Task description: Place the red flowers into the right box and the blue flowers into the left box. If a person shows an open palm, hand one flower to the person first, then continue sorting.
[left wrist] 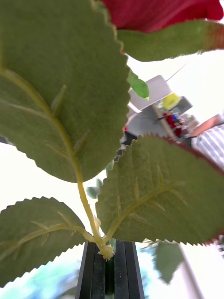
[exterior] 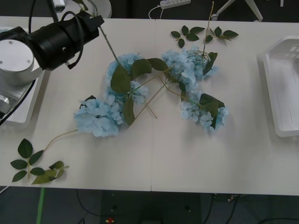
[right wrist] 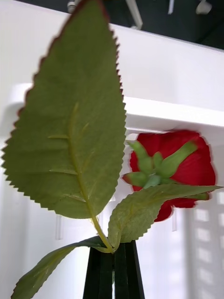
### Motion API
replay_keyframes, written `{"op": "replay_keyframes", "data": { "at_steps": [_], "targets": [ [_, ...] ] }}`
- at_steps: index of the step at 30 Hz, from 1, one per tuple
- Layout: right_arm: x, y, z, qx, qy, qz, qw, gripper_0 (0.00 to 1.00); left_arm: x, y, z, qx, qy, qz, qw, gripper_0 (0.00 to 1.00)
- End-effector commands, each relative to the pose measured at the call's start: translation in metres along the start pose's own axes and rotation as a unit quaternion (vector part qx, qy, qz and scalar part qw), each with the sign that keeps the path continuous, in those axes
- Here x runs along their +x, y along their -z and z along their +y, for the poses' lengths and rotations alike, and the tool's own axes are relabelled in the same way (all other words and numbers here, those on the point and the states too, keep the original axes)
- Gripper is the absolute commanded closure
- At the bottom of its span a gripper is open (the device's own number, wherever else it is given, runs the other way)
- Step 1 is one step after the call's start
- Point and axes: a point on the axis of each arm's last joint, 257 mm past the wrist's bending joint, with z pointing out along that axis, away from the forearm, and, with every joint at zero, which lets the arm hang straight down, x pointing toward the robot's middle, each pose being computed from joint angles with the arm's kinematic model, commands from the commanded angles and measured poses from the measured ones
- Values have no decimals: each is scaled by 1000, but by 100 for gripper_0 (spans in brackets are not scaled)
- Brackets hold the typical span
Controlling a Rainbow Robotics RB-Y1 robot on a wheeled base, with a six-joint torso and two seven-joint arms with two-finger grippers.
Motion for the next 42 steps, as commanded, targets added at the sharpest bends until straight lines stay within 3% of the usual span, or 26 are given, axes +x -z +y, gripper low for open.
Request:
{"op": "replay_keyframes", "data": {
  "at_steps": [1, 2, 3, 9, 12, 16, 26, 33, 39, 42],
  "targets": [
    [-24, -4, -11, 48, 87, -35, 994, 100, -11, -42, -88, 73, 20, -52, 996, 100],
    [-19, -8, -8, 50, 95, -34, 994, 100, -6, -48, -98, 80, 25, -57, 995, 100],
    [-17, -10, -9, 55, 101, -37, 993, 93, -2, -53, -107, 84, 29, -63, 994, 100],
    [-2, -16, -16, 67, 113, -31, 991, 37, 33, -77, -166, 121, 44, -66, 989, 100],
    [-3, -16, -13, 59, 102, -33, 993, 19, 47, -82, -185, 135, 34, -52, 989, 100],
    [-10, -13, -4, 41, 91, -38, 994, 3, 62, -87, -214, 159, 27, -36, 986, 100],
    [-49, 56, 30, -108, 83, -7, 991, 0, 82, -85, -252, 190, 8, -22, 981, 100],
    [-74, 104, 23, -177, 98, -28, 979, 0, 83, -83, -259, 197, -1, -23, 980, 100],
    [-83, 152, 71, -314, 92, -55, 943, 0, 82, -81, -262, 200, -3, -24, 979, 100],
    [-84, 180, 110, -393, 91, -83, 911, 0, 82, -81, -262, 200, -3, -24, 979, 100]
  ]
}}
